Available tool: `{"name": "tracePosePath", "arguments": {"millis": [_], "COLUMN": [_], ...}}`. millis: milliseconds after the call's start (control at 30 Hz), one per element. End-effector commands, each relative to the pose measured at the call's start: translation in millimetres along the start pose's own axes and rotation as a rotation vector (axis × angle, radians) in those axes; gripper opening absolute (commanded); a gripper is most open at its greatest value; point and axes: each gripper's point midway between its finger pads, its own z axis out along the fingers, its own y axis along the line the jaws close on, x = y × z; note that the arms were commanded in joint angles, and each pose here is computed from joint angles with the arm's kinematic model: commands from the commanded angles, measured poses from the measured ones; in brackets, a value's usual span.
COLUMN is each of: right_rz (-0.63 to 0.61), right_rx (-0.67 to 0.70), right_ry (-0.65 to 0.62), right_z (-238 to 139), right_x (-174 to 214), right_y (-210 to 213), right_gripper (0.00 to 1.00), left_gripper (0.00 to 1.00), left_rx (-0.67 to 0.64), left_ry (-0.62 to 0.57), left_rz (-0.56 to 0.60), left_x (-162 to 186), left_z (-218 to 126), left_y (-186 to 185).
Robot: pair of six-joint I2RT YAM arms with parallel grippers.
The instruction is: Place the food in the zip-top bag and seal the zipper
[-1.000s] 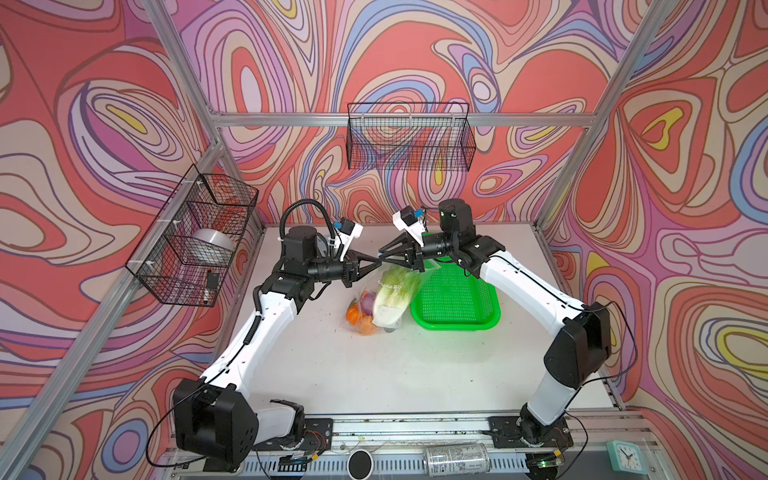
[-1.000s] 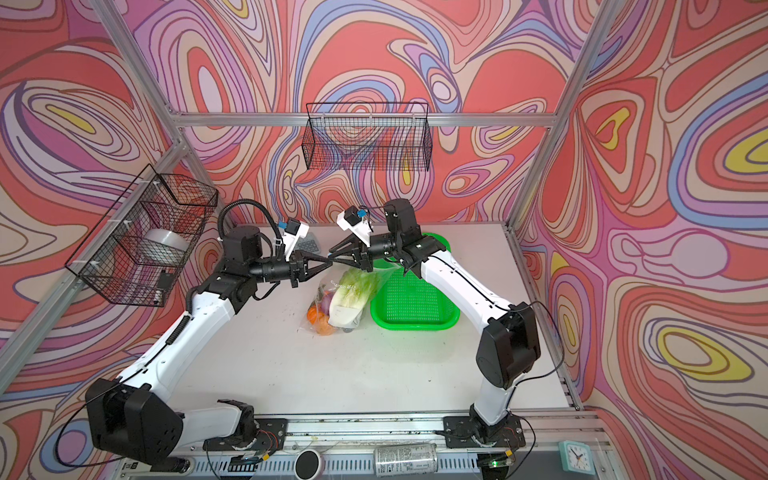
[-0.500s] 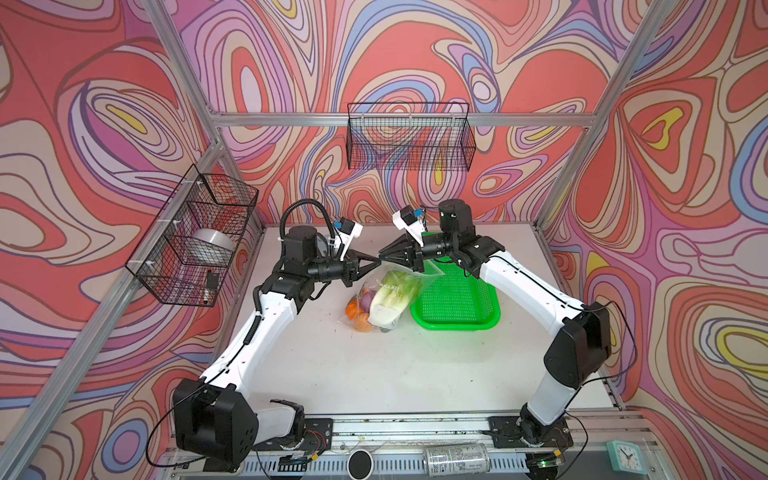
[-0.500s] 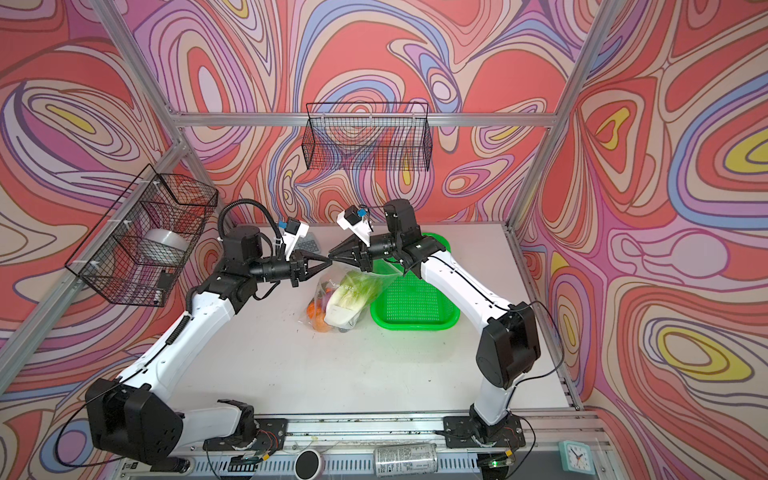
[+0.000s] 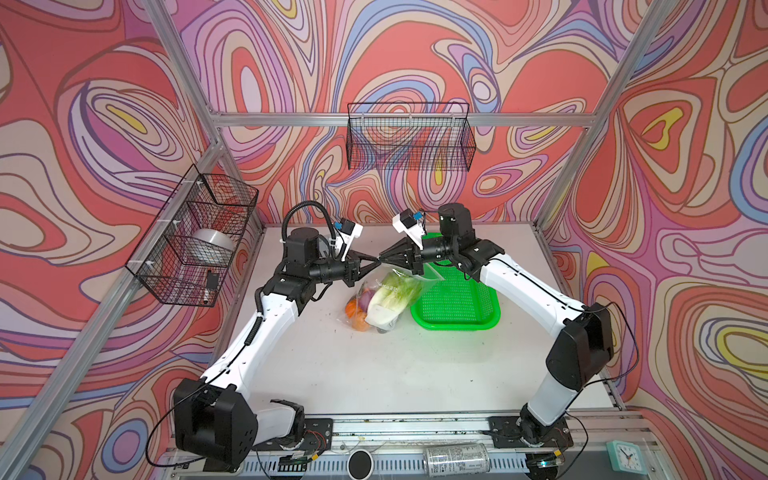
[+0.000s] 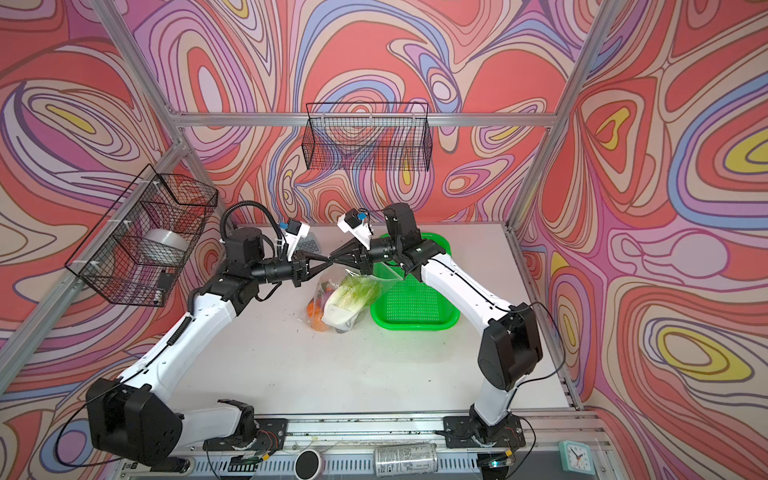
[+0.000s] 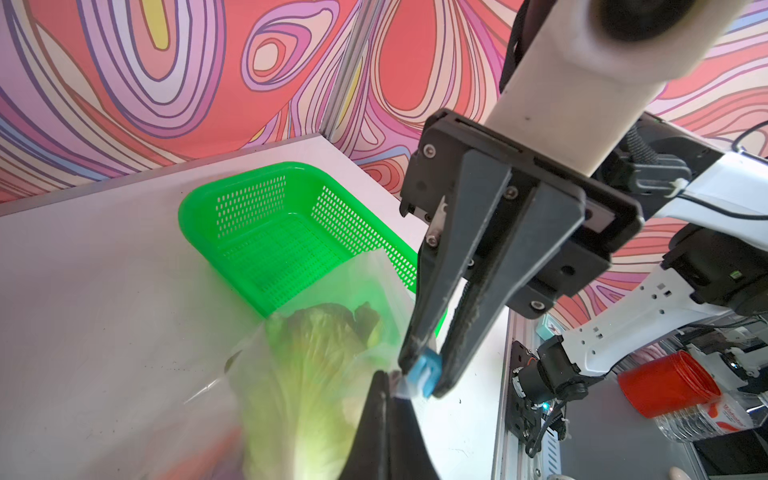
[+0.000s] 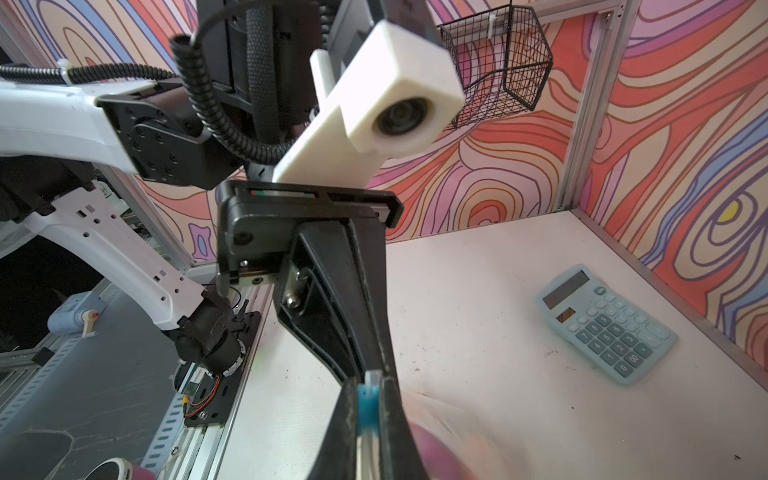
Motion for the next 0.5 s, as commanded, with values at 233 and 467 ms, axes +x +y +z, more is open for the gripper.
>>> {"name": "tracePosePath", "arguments": {"millis": [233,467], "right_rz": [0.024,0.036], "right_rx": [0.153,0.159], "right_ry": [0.071,0.083], "right_z": [-13.1,-16.3], "right_x": [20.6,26.9], "right_y": [-14.4,-11.0], "right_gripper": [0.05,0.05], "left_gripper": [0.00,0.00], "left_rx": [0.056,0.034], "left_ry": [-0.113,-0.120], "left_rz": [0.091,0.099], "left_x": [-27.1,-27.4], "left_z": [-14.2,-17.3], "left_y": [-25.5,-25.1]}}
